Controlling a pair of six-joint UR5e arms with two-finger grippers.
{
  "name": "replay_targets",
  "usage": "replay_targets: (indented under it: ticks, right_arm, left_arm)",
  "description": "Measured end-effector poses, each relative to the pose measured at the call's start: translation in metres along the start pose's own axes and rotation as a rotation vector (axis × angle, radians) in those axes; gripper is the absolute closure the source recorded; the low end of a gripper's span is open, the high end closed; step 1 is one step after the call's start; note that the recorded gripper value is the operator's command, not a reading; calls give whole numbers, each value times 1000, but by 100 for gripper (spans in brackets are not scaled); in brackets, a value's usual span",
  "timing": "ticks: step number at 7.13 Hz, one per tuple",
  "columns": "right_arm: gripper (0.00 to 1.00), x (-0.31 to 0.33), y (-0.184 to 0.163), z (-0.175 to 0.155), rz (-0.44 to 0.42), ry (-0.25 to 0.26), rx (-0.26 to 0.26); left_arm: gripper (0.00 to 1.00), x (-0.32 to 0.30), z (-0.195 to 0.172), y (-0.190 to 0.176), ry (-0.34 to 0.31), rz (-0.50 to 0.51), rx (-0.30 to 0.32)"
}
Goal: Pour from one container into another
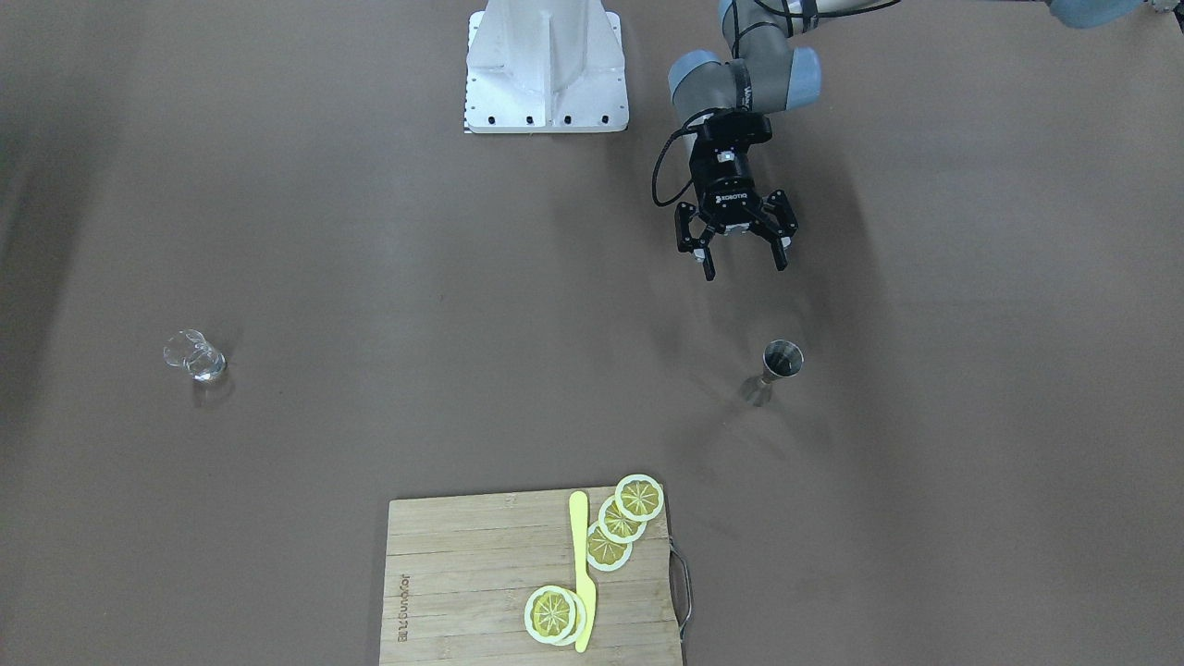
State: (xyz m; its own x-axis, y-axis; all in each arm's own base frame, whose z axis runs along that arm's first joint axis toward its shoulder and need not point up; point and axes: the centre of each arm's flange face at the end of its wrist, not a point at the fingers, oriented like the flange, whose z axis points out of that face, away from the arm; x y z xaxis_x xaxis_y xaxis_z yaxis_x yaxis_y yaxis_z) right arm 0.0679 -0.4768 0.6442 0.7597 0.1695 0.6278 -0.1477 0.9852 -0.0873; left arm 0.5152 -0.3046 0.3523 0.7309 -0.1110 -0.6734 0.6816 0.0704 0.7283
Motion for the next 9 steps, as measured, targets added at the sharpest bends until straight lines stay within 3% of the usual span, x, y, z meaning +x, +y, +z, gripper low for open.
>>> replay_targets:
  ticks: [2, 5, 7, 9]
  right_arm:
    - [0, 0, 0, 0, 0, 0, -1]
    - [0, 1, 0, 1, 1, 0, -2]
    - [0, 1, 0, 2, 3, 1, -4]
    - [0, 1, 0, 2, 4, 1, -5]
  left_arm:
    - [1, 11, -7, -49, 19, 58, -45]
    - [1, 49, 7, -103, 66, 167, -176]
    - [1, 70, 36, -144, 97, 213, -225]
    - [1, 76, 93, -200, 156, 319, -283]
